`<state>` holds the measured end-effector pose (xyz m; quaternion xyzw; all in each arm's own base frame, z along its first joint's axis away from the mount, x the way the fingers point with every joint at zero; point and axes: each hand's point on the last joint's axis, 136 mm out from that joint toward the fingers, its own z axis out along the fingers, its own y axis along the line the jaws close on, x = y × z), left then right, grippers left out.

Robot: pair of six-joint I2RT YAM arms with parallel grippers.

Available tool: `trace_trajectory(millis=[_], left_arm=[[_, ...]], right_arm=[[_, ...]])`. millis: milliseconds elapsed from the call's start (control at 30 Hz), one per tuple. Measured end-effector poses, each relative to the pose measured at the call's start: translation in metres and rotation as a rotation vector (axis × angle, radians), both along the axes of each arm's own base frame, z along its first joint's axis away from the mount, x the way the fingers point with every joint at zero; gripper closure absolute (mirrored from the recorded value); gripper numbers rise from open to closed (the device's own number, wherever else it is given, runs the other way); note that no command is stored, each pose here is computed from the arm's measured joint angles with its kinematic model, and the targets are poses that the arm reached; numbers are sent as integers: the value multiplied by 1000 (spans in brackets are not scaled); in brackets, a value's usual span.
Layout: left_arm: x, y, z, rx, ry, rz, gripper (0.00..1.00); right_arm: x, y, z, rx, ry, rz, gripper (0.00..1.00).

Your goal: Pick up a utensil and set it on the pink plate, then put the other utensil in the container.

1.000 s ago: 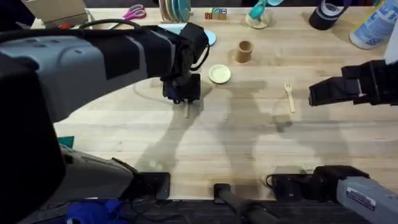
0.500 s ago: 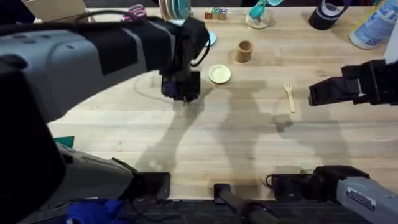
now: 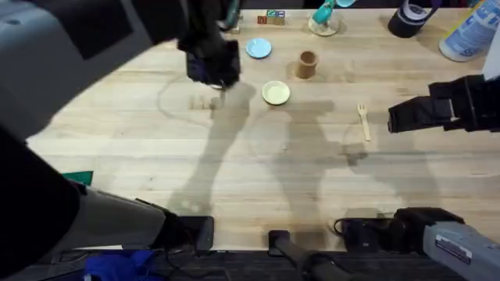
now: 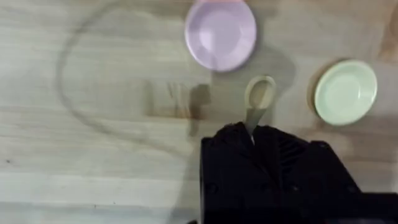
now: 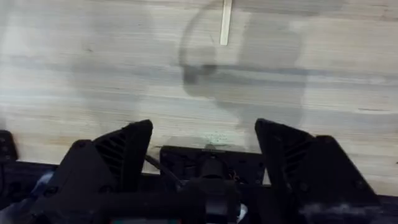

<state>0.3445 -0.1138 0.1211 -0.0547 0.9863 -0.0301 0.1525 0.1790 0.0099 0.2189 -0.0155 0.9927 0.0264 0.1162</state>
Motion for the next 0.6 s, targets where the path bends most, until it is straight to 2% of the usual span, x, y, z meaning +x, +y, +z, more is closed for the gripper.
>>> trace_trajectory(millis=[133,267,433,600], left_arm=[[17,22,5,-28,-36,37,961],[26,34,7,-40,-57,45,961],[38,31,12,-57,-104,13,961],[49,28,4,-50,-74,6,961]], right_arm=[[0,0,0,0,0,0,3],[0,0,0,0,-2,0,3],[2,0,0,0,-8,0,3],[3,0,1,0,-11,0,3]])
